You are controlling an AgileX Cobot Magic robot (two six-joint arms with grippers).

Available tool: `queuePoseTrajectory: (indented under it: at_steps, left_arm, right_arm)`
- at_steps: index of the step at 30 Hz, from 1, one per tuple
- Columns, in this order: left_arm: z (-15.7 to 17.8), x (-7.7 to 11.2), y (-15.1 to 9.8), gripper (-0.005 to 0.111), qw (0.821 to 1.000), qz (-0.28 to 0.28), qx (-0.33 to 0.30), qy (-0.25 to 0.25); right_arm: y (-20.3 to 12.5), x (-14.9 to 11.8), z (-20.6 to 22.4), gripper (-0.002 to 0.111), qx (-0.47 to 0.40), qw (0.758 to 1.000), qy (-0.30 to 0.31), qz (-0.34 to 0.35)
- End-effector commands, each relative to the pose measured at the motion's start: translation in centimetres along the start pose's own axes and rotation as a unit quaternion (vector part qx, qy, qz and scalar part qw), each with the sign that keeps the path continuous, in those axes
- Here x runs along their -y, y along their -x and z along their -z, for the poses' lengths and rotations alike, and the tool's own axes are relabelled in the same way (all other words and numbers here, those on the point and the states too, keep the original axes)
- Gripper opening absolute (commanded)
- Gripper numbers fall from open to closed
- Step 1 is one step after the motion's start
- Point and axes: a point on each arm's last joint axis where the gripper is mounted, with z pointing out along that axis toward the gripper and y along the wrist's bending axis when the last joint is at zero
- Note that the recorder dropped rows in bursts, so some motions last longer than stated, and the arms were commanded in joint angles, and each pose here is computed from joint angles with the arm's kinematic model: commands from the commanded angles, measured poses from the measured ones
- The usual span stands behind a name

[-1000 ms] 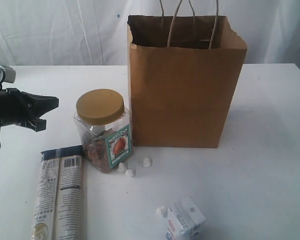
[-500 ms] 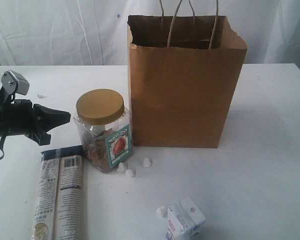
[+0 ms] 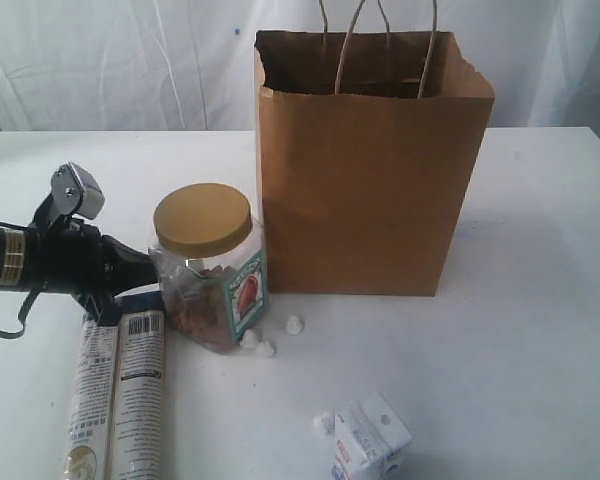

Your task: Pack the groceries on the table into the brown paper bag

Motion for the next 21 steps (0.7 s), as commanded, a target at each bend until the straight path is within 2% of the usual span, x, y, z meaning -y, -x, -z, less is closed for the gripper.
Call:
queuePoseTrajectory:
  at_steps: [1,8,12,14,18,21]
  left_arm:
    - [0.3,1.0,0.3,0.000,0.999,0.013,-0.018,-0.043]
    - [0.7,2.4,1.1,0.000,0.993,0.053,-0.005,-0.108]
    - [0.8,2.9,0.7,0.000,0.990,0.084,-0.011,-0.115]
    - [0.8,3.2,0.3,0.000,0.990,0.079,-0.013,-0.118]
    - [0.7,2.5,-0.6,0.000,0.994,0.077,-0.046,-0.065]
    - [0.6,2.1,-0.7,0.000,0.994,0.087,-0.046,-0.041]
  right_arm:
    - [0.0,0.0,0.0,0.000,0.005,1.000,0.000,-0.001]
    - [0.0,0.0,0.0,0.000,0.005,1.000,0.000,-0.001]
    - [0.0,0.0,0.0,0.000,0.005,1.000,0.000,-0.001]
    - [0.0,0.0,0.0,0.000,0.005,1.000,0.000,-0.001]
    - [0.0,0.0,0.0,0.000,0.005,1.000,0.000,-0.001]
    - [0.0,0.0,0.0,0.000,0.005,1.000,0.000,-0.001]
